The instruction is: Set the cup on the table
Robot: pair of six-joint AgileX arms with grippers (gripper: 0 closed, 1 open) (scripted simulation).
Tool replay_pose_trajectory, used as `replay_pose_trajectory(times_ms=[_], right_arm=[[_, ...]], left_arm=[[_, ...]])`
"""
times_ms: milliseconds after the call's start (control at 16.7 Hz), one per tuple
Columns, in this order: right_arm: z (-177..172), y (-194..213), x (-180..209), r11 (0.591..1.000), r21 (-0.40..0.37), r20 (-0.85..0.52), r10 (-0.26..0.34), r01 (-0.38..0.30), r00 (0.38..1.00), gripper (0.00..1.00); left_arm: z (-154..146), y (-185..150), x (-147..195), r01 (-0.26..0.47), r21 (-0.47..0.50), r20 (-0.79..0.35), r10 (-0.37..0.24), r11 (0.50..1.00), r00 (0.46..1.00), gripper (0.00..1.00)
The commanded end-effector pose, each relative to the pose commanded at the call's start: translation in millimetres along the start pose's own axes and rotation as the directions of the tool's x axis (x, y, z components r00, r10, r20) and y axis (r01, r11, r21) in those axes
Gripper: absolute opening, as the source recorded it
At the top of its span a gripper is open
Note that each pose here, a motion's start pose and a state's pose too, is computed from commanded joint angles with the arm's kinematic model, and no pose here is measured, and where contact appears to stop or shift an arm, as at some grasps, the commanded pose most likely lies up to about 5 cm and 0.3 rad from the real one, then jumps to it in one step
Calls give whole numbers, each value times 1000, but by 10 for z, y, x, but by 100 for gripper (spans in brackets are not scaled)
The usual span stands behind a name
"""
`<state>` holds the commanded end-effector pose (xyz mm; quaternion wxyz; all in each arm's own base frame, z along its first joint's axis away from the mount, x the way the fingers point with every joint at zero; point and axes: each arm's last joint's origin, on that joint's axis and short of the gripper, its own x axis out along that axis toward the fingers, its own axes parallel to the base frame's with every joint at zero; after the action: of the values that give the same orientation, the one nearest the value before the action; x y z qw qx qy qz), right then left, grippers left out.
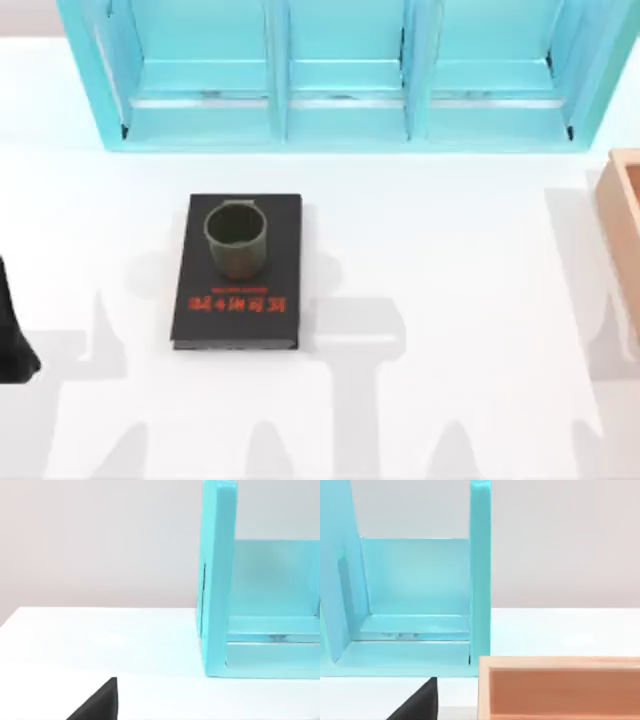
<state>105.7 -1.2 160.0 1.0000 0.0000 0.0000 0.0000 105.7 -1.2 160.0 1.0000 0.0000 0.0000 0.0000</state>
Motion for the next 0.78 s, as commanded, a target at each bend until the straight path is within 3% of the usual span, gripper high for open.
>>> replay_pose_trajectory(times_ms=[180,360,780], right_arm=[[22,4,-2,1000,3,1,4,-4,1000,100],[251,43,-23,998,34,10,47,-47,999,100],[1416,255,39,955,195,-58,238,-222,970,100]], left_arm=[[0,0,0,0,0,0,0,1000,1000,100],[0,0,0,0,0,0,0,1000,1000,100],[0,0,0,0,0,0,0,1000,1000,100]])
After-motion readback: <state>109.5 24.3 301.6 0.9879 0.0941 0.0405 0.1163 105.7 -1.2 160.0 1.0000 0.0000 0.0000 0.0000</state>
